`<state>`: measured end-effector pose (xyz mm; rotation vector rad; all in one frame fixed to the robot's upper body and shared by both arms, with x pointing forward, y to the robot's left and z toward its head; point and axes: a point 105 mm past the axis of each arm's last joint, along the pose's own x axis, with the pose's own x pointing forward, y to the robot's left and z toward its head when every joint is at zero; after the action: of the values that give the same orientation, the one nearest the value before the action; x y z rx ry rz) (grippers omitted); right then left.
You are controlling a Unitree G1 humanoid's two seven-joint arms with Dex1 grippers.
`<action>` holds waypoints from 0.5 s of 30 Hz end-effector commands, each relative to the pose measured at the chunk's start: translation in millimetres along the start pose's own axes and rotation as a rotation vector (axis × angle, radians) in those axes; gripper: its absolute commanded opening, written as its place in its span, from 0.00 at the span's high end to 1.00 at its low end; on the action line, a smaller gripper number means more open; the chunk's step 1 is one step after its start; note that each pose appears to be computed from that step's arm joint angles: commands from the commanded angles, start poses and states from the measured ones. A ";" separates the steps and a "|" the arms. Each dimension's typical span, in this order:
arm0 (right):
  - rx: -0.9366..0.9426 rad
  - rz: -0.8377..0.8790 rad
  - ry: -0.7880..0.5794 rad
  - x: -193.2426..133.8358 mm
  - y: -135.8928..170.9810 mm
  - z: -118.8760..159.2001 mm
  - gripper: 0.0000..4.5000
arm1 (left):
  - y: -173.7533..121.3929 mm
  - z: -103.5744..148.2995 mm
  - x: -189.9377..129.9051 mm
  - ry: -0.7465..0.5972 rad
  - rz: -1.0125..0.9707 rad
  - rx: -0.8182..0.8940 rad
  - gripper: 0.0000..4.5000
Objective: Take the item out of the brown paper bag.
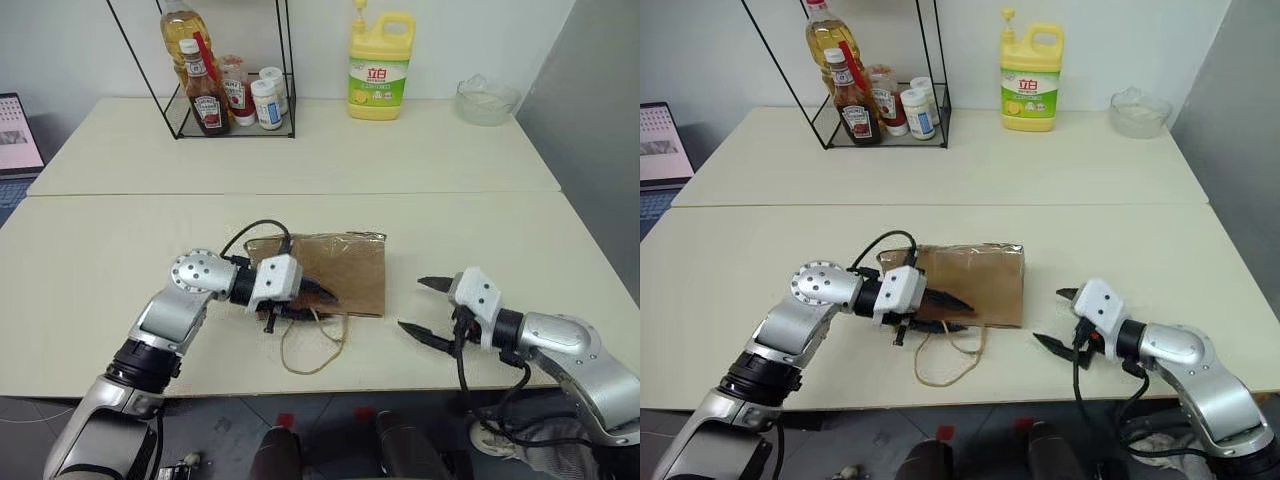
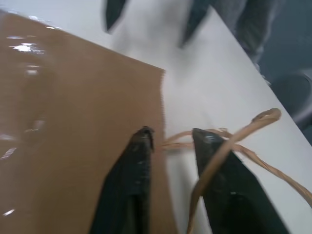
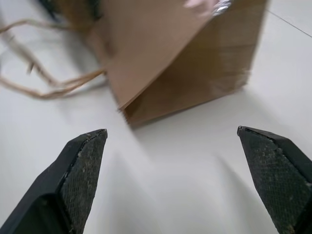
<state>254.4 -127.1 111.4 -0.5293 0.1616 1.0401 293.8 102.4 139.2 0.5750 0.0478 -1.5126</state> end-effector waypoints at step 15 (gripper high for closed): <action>-1.012 0.153 -0.450 29.8 37.6 -0.3 0.00 | 35.7 16.6 -7.8 -0.121 0.272 -0.304 0.99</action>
<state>241.2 -95.4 86.5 -1.1606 -0.6821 1.3197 324.4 101.9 155.7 0.2270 0.1470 -1.2386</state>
